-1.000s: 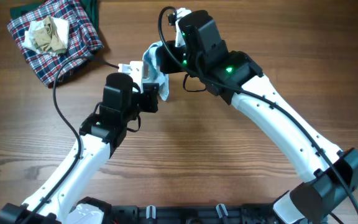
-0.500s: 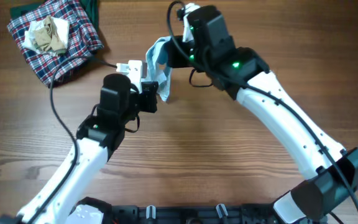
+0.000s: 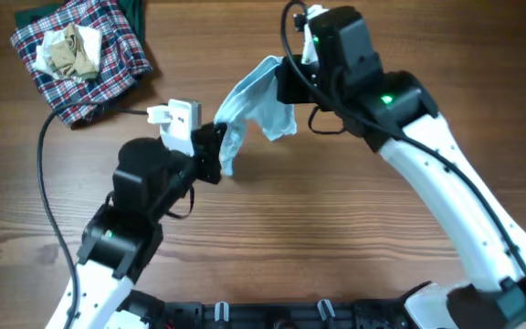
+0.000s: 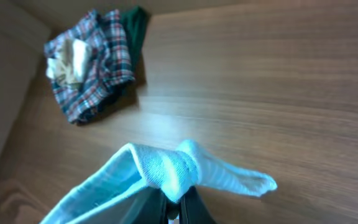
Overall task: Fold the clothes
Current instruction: 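Hold the garment with both grippers and stretch it apart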
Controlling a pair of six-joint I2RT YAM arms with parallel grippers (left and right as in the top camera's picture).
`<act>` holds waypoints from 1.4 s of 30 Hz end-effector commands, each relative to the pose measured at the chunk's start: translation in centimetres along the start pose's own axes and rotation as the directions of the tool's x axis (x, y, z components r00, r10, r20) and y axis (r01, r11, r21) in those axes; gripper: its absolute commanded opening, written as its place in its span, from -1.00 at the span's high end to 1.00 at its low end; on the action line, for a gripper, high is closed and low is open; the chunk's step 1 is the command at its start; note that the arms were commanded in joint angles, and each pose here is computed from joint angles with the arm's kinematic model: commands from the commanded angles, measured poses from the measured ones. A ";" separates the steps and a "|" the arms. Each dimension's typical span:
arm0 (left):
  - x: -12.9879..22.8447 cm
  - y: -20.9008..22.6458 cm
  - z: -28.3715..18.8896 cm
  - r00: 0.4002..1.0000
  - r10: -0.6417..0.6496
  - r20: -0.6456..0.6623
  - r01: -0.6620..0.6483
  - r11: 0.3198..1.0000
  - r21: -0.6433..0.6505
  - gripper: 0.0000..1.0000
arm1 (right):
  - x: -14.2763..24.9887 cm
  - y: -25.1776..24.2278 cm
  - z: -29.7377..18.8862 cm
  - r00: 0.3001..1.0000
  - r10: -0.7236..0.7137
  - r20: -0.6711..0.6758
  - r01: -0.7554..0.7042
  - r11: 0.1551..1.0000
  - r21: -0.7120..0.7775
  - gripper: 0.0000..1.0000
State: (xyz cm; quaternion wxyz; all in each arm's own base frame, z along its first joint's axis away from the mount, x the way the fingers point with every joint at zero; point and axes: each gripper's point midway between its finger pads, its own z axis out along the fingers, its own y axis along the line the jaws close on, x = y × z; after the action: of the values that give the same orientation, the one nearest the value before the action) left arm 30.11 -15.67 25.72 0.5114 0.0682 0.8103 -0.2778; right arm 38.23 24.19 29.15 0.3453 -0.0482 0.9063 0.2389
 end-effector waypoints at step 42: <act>1.5 -4.4 4.0 0.988 0.133 -0.085 -0.143 0.982 -0.125 0.92 | 0.3 -9.1 -6.3 0.978 0.142 0.150 -0.197 0.860 0.470 0.92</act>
State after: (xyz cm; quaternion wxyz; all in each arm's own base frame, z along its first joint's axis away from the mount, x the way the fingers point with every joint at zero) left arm 29.73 -22.24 23.68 0.4768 0.1185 0.8466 -0.2047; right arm 35.21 15.10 29.04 0.3515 0.0928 0.9289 0.0712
